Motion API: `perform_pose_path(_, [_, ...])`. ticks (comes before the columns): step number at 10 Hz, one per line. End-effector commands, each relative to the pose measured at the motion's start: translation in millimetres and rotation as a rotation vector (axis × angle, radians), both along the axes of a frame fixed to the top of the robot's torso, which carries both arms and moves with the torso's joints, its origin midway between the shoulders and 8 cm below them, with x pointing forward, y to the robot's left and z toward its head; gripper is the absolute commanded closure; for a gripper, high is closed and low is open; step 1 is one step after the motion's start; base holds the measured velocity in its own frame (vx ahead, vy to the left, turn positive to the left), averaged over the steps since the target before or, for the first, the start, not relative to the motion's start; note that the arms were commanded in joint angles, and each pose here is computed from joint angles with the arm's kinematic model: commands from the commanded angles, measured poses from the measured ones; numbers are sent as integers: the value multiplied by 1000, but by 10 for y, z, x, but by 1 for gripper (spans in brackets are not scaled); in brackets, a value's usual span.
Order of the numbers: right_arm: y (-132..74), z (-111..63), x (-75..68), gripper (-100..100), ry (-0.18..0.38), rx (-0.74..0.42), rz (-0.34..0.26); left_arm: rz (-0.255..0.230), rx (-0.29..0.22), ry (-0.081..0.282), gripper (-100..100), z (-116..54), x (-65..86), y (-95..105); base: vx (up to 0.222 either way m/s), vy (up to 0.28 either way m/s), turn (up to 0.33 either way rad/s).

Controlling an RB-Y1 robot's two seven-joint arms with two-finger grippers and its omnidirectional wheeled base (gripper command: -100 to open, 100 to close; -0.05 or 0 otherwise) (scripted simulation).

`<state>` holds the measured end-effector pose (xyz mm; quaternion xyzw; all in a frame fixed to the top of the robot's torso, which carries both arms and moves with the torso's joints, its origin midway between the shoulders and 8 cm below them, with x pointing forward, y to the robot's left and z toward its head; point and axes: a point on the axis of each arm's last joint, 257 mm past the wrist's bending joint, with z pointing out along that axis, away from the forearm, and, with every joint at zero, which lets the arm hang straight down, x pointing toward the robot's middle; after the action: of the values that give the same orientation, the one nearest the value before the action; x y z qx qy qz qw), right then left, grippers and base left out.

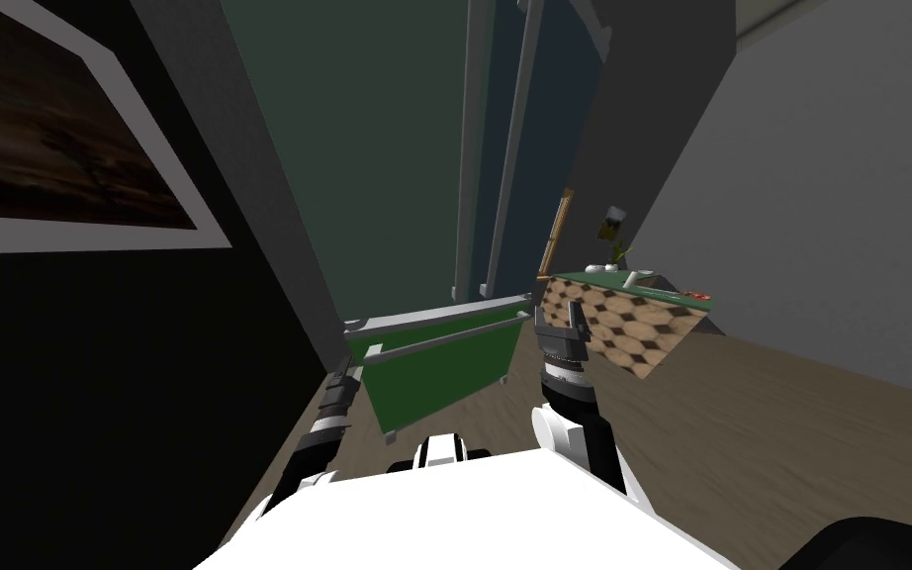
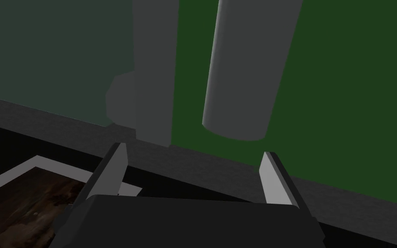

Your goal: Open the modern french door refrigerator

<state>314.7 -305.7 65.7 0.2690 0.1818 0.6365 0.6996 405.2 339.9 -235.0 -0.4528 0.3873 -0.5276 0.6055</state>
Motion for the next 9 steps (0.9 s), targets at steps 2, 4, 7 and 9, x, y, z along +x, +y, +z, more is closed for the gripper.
perform_pose_path(2, [0,0,0,0,0,0,0,25,-42,21,-100,-227,-32,6,81,-37,19])
perform_pose_path(4, [0,0,0,0,0,0,0,42,-82,28,-100,-343,-48,-43,64,-39,16])
perform_pose_path(7, [0,0,0,0,0,0,0,37,-69,26,-100,-207,28,0,41,-11,2])
perform_pose_path(9, [0,0,0,0,0,0,0,37,-69,24,-100,-188,39,1,32,-1,7])
